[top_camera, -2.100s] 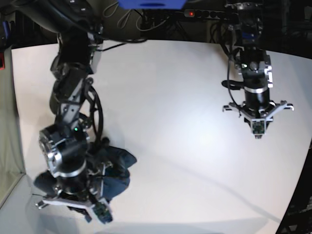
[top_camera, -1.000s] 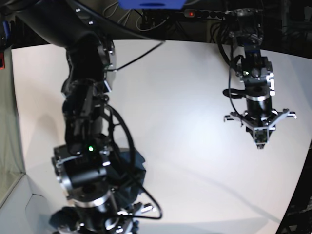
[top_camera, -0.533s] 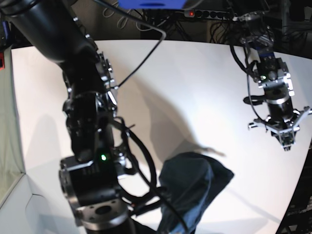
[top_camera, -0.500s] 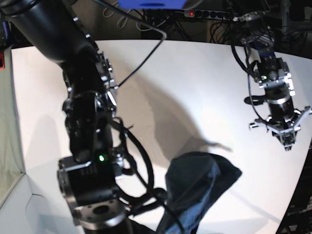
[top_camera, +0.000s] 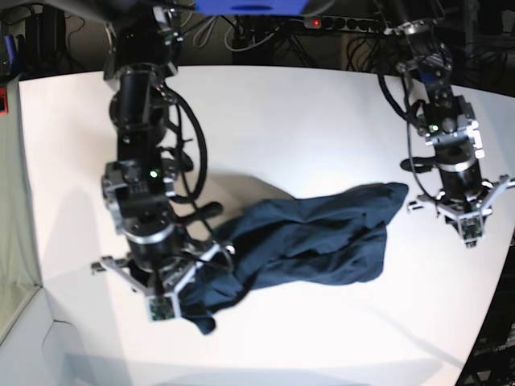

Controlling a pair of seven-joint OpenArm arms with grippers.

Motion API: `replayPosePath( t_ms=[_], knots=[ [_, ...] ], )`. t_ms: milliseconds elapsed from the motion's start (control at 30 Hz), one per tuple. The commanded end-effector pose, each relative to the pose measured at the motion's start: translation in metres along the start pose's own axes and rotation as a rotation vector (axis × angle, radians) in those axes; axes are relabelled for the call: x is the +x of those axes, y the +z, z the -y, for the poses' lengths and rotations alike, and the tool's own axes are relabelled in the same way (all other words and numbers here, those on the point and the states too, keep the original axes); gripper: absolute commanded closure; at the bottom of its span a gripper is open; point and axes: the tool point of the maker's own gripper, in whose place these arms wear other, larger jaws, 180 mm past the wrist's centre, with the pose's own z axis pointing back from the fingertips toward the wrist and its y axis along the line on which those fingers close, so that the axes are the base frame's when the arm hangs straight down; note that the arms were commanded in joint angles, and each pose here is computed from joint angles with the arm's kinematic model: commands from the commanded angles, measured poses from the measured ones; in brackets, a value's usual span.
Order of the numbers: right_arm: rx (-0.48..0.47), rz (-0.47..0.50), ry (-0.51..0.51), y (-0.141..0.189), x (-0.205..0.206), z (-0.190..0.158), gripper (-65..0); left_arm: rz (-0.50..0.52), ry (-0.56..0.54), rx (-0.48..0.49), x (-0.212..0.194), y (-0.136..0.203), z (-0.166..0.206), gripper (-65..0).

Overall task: Layout the t-shirt on the table in an organized manner, then fold the t-shirt properly
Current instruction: 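Swing the right gripper back, spreading the shirt lengthwise across the table, then grasp the shirt's other end with the left gripper and pull it outward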

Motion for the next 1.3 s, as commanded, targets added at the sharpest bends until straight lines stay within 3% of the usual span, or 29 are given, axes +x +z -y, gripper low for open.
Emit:
replayPosePath(
  t_ms=[0, 233, 367, 567, 633, 733, 1000, 1267],
  knots=[
    [-0.033, 0.057, -0.012, 0.000, 0.014, 0.012, -12.0, 0.039, 0.003, -0.011, 0.011, -0.003, 0.007, -0.5],
    [-0.135, -0.039, -0.038, -0.011, -0.018, 0.056, -41.6, -0.028, -0.033, -0.231, -0.013, -0.008, 0.098, -0.5],
    [-0.151, -0.034, -0.030, -0.008, -0.018, 0.062, -50.2, -0.075, -0.064, -0.357, -0.031, -0.002, 0.153, -0.5],
    [-0.163, -0.065, -0.035, -0.005, -0.032, 0.068, -51.1, -0.183, -0.087, -0.405, -0.067, -0.014, 0.181, -0.5],
    [-0.160, -0.084, -0.030, -0.004, -0.040, 0.067, -51.1, -0.171, -0.099, -0.416, -0.076, -0.015, 0.183, -0.5],
    [-0.137, -0.110, -0.026, -0.003, -0.052, 0.057, -51.1, -0.136, -0.130, -0.393, -0.093, -0.023, 0.163, -0.5],
    [-0.012, -0.288, 0.051, -0.036, -0.111, 0.009, -51.1, -0.198, -0.116, -0.259, -0.140, -0.042, 0.099, -0.5],
    [-0.010, -0.324, 0.057, -0.072, -0.126, 0.012, -51.1, -0.146, -0.116, -0.220, -0.119, -0.045, 0.081, -0.5]
  ],
)
